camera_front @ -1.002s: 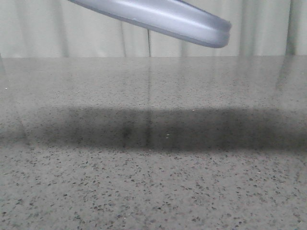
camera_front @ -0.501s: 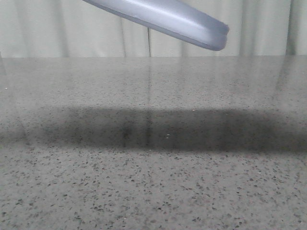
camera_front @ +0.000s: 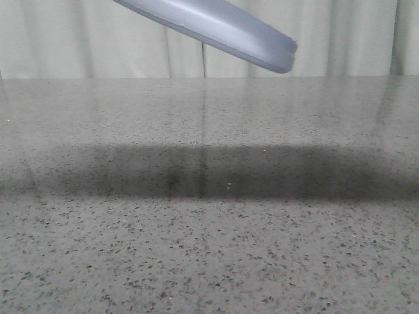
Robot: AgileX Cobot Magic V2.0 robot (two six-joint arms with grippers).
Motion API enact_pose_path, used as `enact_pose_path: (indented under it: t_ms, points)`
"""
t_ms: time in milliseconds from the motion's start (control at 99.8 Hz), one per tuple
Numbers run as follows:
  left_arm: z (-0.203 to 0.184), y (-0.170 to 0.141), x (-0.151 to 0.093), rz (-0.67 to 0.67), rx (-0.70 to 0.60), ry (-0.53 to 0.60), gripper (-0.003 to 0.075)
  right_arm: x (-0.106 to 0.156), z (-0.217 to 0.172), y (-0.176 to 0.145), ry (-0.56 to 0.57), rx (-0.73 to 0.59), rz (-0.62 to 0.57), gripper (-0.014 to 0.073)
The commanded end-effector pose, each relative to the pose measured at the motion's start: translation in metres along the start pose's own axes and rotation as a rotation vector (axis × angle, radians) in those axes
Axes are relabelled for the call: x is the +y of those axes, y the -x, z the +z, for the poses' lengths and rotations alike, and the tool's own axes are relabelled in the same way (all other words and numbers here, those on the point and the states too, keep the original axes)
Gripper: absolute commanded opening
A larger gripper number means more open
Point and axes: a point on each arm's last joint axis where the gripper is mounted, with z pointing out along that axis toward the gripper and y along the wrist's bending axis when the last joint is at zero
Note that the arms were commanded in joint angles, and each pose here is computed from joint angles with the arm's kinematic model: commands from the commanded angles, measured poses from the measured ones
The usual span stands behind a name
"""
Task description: Insert blue slippers together front up
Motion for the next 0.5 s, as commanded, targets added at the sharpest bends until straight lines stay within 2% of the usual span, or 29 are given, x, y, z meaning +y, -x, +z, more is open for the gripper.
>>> enact_pose_path:
  t_ms: [0,491]
  points:
    - [-0.002,-0.011,-0.016,-0.047,0.127,-0.1,0.0016,0.014,0.005,-0.001,0.113,0.072,0.018,-0.0107]
    - [-0.002,-0.014,-0.017,-0.044,0.157,-0.108,0.0016,0.013,0.031,-0.004,0.261,0.203,0.013,-0.0107]
